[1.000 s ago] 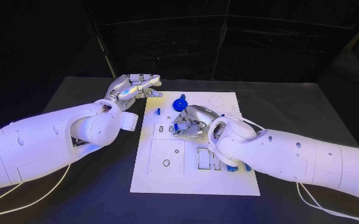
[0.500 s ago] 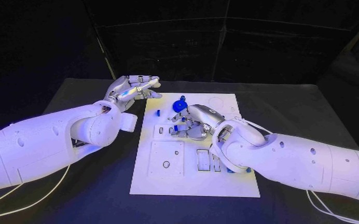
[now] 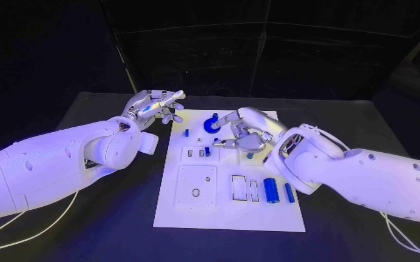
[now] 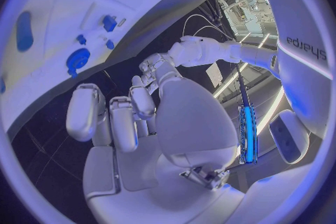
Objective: Assemble the parts on the task board
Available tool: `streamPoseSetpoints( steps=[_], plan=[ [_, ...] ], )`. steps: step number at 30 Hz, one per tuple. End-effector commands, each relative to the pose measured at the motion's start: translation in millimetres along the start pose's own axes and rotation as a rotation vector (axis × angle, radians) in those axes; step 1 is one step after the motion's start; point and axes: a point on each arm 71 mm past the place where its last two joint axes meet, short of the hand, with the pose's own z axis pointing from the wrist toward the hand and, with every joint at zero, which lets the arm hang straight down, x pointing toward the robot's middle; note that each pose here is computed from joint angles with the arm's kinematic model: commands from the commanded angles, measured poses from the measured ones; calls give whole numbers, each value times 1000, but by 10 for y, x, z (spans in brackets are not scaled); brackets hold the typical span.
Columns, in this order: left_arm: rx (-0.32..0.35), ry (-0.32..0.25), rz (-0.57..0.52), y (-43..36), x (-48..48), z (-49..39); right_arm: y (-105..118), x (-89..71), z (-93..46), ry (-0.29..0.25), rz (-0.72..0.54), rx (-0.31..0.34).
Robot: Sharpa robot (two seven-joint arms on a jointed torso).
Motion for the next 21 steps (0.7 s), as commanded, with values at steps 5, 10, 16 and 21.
streamPoseSetpoints(
  steps=[5, 10, 16, 21],
  plan=[
    [-302, 216, 405, 112, 46, 81, -229, -567, 9, -58, 265, 41],
    [-456, 304, 600, 138, 149, 136, -424, -843, 15, -127, 297, 86],
    [-568, 408, 798, 125, 344, 229, -543, -954, 39, -158, 300, 113],
    [-643, 466, 945, 156, 510, 307, -590, -969, 76, -160, 300, 128]
  ],
)
